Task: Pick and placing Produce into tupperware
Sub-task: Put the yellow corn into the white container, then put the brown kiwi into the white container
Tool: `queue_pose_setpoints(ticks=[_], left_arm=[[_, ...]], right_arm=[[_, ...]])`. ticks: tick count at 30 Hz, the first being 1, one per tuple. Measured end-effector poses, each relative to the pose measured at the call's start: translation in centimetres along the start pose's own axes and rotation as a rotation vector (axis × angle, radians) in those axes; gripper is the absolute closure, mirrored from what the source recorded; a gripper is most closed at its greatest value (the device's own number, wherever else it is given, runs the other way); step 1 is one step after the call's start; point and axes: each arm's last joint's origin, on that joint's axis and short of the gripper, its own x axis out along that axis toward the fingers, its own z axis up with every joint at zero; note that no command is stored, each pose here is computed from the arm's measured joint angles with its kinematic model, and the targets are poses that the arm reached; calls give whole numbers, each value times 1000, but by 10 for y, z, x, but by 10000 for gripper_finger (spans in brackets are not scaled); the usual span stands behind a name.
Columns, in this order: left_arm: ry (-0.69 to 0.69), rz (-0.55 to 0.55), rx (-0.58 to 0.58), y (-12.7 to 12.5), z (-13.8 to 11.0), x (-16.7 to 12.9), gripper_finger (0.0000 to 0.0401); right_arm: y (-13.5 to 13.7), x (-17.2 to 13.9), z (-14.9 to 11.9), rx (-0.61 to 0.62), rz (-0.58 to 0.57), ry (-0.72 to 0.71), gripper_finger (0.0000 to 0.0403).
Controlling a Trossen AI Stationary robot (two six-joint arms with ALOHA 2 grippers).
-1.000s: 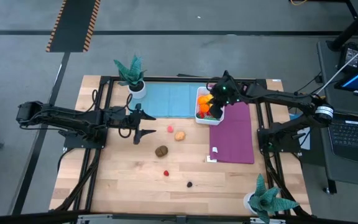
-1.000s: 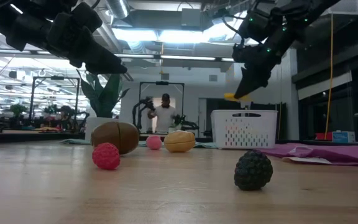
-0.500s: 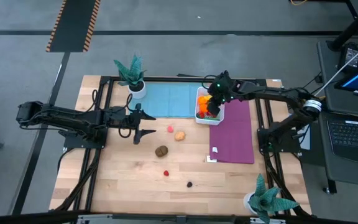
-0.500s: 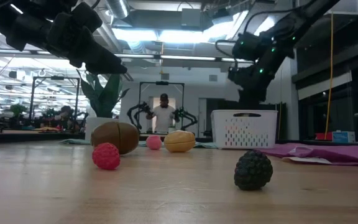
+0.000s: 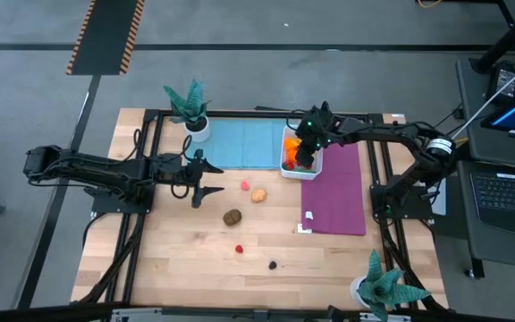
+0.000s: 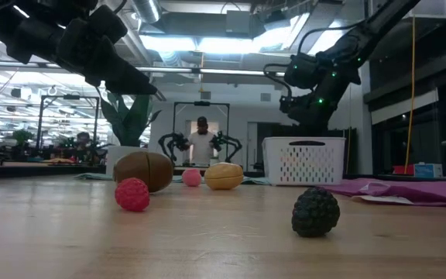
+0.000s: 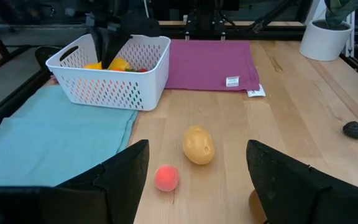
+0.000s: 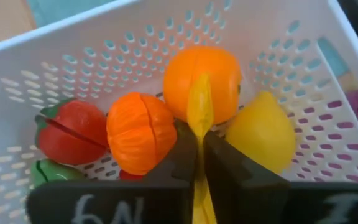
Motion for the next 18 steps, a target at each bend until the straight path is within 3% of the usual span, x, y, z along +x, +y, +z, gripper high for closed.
queue_pose_setpoints(ticks=[12,18], left_arm=[[-1,0,0,0,0,0,138],[-2,0,-2,0,0,0,138]], right_arm=[[1,-18,4,-27,-3,-54,248],[4,-38,7,-2,35,-113,216]])
